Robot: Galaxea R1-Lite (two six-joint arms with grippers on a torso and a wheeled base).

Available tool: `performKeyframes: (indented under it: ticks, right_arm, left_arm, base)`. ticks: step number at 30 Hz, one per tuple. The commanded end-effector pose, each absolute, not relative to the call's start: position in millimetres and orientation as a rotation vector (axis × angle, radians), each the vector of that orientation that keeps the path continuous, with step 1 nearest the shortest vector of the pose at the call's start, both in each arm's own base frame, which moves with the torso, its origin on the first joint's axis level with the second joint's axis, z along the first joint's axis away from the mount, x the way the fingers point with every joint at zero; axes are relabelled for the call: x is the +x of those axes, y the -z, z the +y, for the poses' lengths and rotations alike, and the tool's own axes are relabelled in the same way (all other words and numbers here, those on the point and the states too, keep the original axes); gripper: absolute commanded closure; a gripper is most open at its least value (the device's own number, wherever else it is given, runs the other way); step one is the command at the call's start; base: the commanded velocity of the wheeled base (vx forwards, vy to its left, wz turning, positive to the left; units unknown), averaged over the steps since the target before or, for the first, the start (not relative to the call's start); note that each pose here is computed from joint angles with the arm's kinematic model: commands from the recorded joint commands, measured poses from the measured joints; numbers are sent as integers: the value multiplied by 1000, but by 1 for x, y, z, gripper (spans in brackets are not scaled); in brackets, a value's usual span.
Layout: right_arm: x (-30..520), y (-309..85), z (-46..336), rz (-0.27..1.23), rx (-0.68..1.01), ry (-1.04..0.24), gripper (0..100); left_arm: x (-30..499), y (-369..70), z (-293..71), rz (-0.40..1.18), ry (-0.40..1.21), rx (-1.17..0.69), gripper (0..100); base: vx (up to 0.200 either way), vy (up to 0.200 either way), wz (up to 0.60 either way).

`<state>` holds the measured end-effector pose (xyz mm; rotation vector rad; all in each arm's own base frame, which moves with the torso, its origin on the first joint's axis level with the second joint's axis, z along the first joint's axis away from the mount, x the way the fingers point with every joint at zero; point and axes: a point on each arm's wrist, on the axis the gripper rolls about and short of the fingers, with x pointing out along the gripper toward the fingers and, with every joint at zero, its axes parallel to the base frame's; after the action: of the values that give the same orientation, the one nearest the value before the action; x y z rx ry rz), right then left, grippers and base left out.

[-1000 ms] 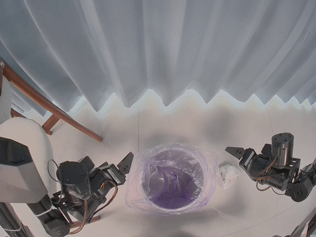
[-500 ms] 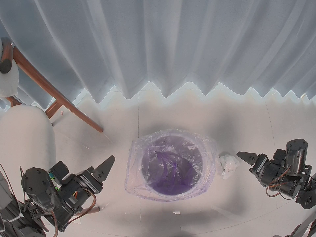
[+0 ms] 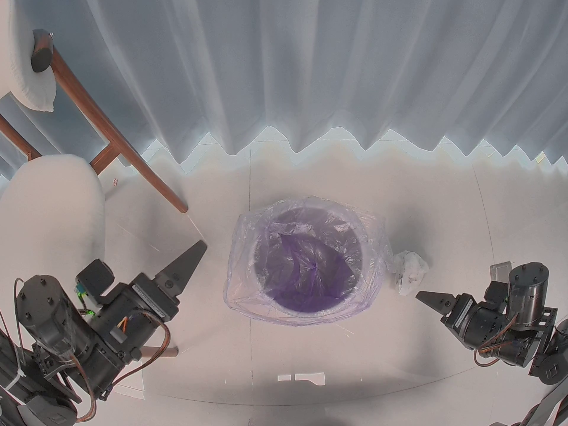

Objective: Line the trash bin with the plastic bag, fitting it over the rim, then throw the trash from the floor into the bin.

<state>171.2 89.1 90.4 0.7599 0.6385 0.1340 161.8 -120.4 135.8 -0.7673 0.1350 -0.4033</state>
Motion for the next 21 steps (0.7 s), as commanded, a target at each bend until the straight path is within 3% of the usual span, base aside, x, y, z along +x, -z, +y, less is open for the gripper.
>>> performKeyframes:
  ticks: [1,8,11,13,21]
  right_arm:
    - [173,-78,106,717,715,-169,0]
    - [184,-66,117,699,727,-188,0]
    - [187,-63,119,678,737,-196,0]
    - [190,-56,121,660,750,-204,0]
    - [203,-39,128,613,759,-216,0]
  left_arm:
    - [181,-144,-149,144,483,-771,0]
    - [186,-118,-179,276,513,-786,0]
    - [187,-116,-180,291,506,-845,0]
    - [187,-114,-179,319,492,-917,0]
    - [164,-101,-184,409,529,-874,0]
  base:
    - [0,0,0]
    - [0,0,0]
    - [0,-200,0]
    - [-200,-200,0]
    - [-200,-200,0]
